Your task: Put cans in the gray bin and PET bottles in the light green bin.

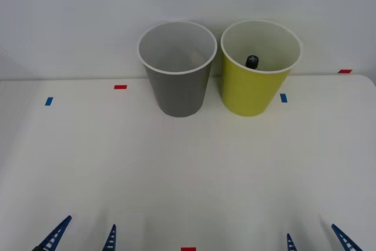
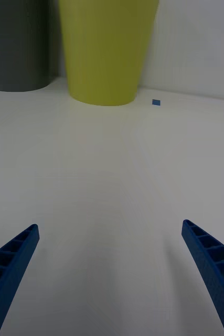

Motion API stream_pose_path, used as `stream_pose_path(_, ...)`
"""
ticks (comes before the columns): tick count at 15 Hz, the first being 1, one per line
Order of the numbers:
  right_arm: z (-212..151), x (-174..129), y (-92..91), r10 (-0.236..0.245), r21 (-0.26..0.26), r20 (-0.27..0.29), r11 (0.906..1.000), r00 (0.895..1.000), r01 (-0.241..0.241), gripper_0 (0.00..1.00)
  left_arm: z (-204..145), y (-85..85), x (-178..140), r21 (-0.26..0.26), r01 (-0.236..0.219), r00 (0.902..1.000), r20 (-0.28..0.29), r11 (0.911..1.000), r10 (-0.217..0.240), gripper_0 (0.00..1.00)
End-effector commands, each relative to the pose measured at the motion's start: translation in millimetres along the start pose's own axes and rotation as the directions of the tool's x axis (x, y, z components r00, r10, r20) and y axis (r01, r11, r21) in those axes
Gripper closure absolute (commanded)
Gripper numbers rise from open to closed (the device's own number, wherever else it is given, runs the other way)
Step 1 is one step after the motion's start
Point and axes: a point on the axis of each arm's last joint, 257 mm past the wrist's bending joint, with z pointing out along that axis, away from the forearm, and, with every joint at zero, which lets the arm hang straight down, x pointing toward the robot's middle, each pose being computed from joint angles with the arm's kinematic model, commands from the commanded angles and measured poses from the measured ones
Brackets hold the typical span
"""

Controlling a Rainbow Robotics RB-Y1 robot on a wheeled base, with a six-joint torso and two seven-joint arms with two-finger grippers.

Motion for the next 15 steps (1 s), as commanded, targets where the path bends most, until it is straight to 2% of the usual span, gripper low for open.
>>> stream_pose_path(1, 0.0, 0.0, 0.0, 0.000, 0.000, 0.000, 1.0000, 1.000, 0.000, 0.05, 0.0, 0.0, 0.0, 0.000, 0.000, 1.0000, 0.000, 1.0000, 0.000, 0.00)
stream_pose_path(15, 0.0, 0.0, 0.0, 0.000, 0.000, 0.000, 1.0000, 1.000, 0.000, 0.05, 0.0, 0.0, 0.0, 0.000, 0.000, 1.0000, 0.000, 1.0000, 0.000, 0.00)
